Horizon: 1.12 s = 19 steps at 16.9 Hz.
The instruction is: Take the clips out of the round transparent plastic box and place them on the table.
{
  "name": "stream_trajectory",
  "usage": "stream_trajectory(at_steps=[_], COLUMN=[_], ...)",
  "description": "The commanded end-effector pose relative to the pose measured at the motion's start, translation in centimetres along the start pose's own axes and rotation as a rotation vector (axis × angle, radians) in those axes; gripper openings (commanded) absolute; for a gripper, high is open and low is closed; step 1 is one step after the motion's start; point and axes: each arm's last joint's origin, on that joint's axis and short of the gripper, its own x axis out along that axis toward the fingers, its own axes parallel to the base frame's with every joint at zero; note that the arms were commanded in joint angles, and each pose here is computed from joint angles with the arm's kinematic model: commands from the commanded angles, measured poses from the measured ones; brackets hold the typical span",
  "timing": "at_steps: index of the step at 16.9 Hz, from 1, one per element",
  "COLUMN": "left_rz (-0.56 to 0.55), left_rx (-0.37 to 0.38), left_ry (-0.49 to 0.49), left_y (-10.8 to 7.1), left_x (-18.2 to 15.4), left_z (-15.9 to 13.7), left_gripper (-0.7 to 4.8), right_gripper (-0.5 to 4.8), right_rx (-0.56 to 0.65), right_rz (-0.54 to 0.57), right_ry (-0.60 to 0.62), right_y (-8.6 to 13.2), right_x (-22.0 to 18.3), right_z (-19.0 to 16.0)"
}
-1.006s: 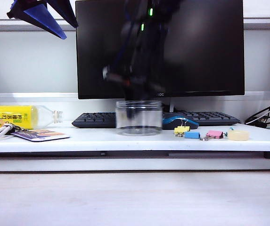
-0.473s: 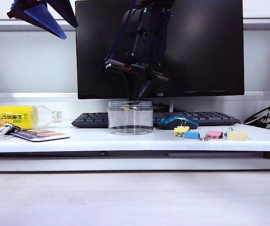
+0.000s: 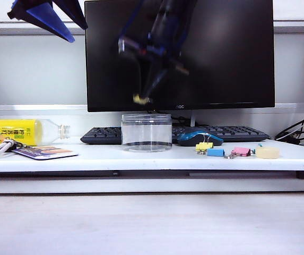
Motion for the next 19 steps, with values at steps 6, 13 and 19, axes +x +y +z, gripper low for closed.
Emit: stream_trajectory(at_steps=[6,13,19], left_rz=[-0.026,-0.024,-0.025], left_rx=[0.023,0.028,0.026], left_ry=[-0.029,-0.039,-0.035], left_y=[-0.7,-1.1,-1.2], left_x=[-1.1,-1.9,-1.9], left_z=[-0.1,-0.2,-0.3], left_gripper=[2.07,2.06,2.06], right_gripper=[0.08,0.08,0.08], right_rx=[0.075,0.131,0.148], right_rz=[-0.097,-0.202,-0.218], right_ry=[-0.094,0.027,0.074], right_y=[-1.6,-3.0,-3.8], right_x=[-5.0,-2.3,-1.3], right_z=[-0.7,-1.7,-2.3])
